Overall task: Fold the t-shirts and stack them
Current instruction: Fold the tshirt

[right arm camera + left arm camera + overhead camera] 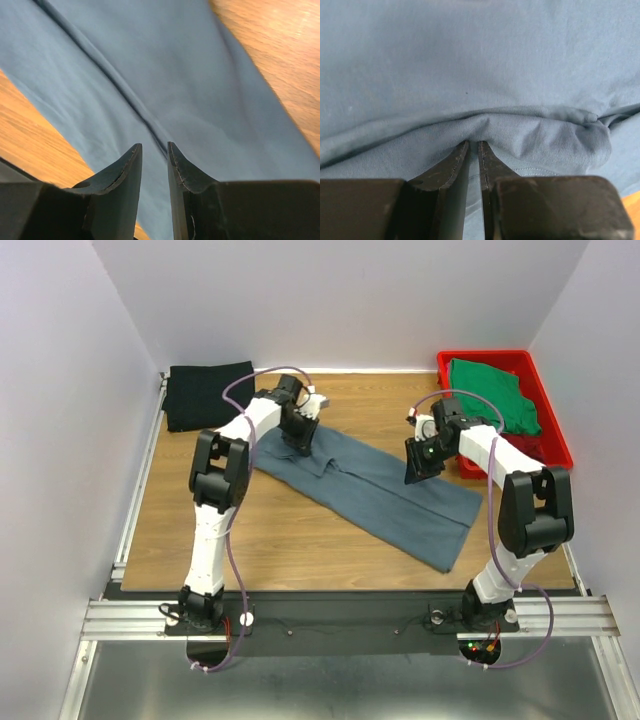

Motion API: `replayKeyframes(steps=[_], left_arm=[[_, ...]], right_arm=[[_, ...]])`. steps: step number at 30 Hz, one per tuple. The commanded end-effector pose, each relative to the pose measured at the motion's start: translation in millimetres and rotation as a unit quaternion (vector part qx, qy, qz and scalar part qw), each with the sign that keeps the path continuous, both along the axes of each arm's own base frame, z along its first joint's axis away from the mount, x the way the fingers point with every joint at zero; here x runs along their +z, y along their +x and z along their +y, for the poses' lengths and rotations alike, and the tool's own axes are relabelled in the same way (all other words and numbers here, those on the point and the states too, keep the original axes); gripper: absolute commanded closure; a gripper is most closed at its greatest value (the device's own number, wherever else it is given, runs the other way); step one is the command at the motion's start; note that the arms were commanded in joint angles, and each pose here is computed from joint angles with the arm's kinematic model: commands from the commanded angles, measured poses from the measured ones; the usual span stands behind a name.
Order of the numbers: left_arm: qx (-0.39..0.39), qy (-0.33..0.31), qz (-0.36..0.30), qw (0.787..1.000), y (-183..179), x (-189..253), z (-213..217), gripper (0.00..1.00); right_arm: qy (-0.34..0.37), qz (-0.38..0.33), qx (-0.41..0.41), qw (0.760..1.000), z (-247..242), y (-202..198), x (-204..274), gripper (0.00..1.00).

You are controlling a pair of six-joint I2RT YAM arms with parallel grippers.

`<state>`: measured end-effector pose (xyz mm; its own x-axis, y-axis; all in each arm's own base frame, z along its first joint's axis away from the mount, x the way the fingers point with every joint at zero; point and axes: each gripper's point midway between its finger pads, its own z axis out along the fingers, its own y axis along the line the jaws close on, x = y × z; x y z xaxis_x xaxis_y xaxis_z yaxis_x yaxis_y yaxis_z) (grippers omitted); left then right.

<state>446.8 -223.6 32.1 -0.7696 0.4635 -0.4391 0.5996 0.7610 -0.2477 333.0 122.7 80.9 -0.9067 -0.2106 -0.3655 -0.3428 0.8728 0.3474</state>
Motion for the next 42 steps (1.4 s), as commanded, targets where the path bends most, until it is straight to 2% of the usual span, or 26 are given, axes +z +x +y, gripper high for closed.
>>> replayKeyframes(steps=[1, 5, 11, 17, 20, 24, 25, 29, 32, 34, 36, 40, 42], left_arm=[[-0.024, 0.000, 0.027, 0.999, 2.6, -16.5, -19.4, 0.76], [-0.047, 0.011, -0.003, 0.999, 31.5, -9.1, -22.2, 0.75], [-0.054, 0.007, -0.097, 0.994, 81.5, 22.0, -0.4, 0.71], [-0.040, -0.057, -0.143, 0.987, 90.3, 83.2, 13.9, 0.68], [-0.013, -0.094, -0.156, 0.983, 80.0, 116.6, 25.5, 0.64], [0.030, -0.142, -0.138, 0.980, 49.7, 137.4, 41.2, 0.64], [0.042, -0.142, -0.129, 0.981, 34.4, 136.0, 48.9, 0.64], [0.077, -0.137, -0.106, 0.982, 11.6, 126.1, 64.8, 0.64], [0.088, -0.141, -0.071, 0.983, -6.2, 112.5, 64.4, 0.64], [0.093, -0.142, -0.050, 0.984, -19.1, 99.5, 58.8, 0.64], [0.105, -0.136, -0.044, 0.984, -21.7, 90.3, 53.9, 0.64], [0.108, -0.118, -0.009, 0.987, -36.7, 60.4, 39.4, 0.66], [0.117, -0.093, -0.009, 0.989, -35.2, 48.3, 41.3, 0.69]], right_arm=[[-0.013, 0.001, -0.003, 1.000, -11.3, -1.2, -4.5, 0.67], [-0.012, 0.013, 0.004, 1.000, -11.4, -6.4, -12.4, 0.68], [0.035, 0.094, 0.015, 0.995, 5.9, -30.8, -42.7, 0.68], [0.054, 0.144, 0.038, 0.987, 25.8, -49.6, -64.3, 0.70], [0.066, 0.156, 0.051, 0.984, 40.7, -58.1, -67.9, 0.70], [0.093, 0.186, 0.080, 0.975, 70.5, -86.6, -73.9, 0.70], [0.110, 0.195, 0.091, 0.970, 81.3, -94.4, -72.3, 0.70], [0.142, 0.218, 0.165, 0.951, 140.6, -135.3, -65.2, 0.69], [0.196, 0.208, 0.209, 0.935, 181.7, -143.4, -42.2, 0.66], [0.236, 0.188, 0.230, 0.925, 202.2, -138.9, -11.8, 0.62], [0.250, 0.167, 0.232, 0.925, 207.2, -130.0, 9.2, 0.59], [0.258, 0.089, 0.201, 0.941, 188.4, -100.2, 51.2, 0.48], [0.245, 0.051, 0.186, 0.950, 171.0, -90.6, 61.2, 0.48]])
